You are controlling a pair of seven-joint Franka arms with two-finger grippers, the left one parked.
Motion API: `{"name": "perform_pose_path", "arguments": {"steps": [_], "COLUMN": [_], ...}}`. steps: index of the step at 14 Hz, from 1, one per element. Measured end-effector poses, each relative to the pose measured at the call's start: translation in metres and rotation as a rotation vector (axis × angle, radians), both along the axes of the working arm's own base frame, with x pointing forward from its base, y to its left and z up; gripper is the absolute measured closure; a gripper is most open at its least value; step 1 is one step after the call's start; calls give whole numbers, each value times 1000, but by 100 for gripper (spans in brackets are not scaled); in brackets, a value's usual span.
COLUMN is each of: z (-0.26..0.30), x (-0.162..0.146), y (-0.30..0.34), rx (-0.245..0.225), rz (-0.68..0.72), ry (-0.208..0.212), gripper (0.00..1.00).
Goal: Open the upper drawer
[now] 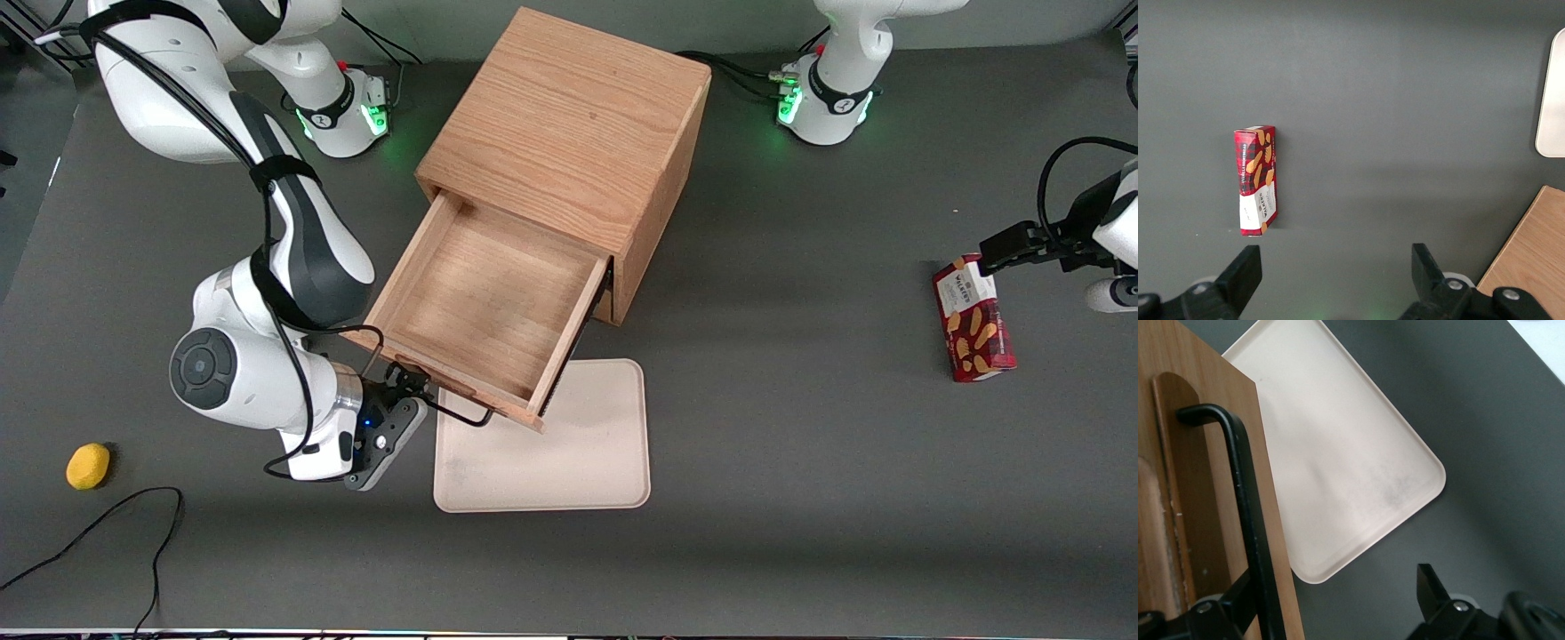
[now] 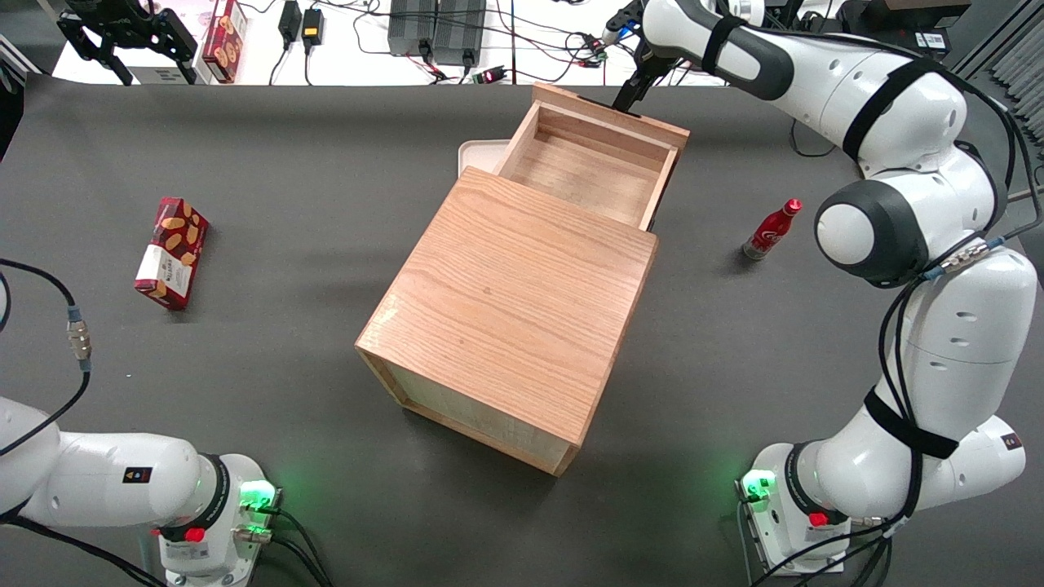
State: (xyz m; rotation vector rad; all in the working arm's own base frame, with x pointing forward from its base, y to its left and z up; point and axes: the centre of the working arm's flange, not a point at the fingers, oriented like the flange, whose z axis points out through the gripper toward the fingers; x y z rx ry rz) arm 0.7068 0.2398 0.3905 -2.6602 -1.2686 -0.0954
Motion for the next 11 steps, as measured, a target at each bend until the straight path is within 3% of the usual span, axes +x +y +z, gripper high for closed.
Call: {"name": "perform_pose_path", "arguments": {"steps": [11], "z": [1], "x": [5], "y": [-10], "rx": [4], "rz": [-14], "ry": [-13], "gripper": [0]}}
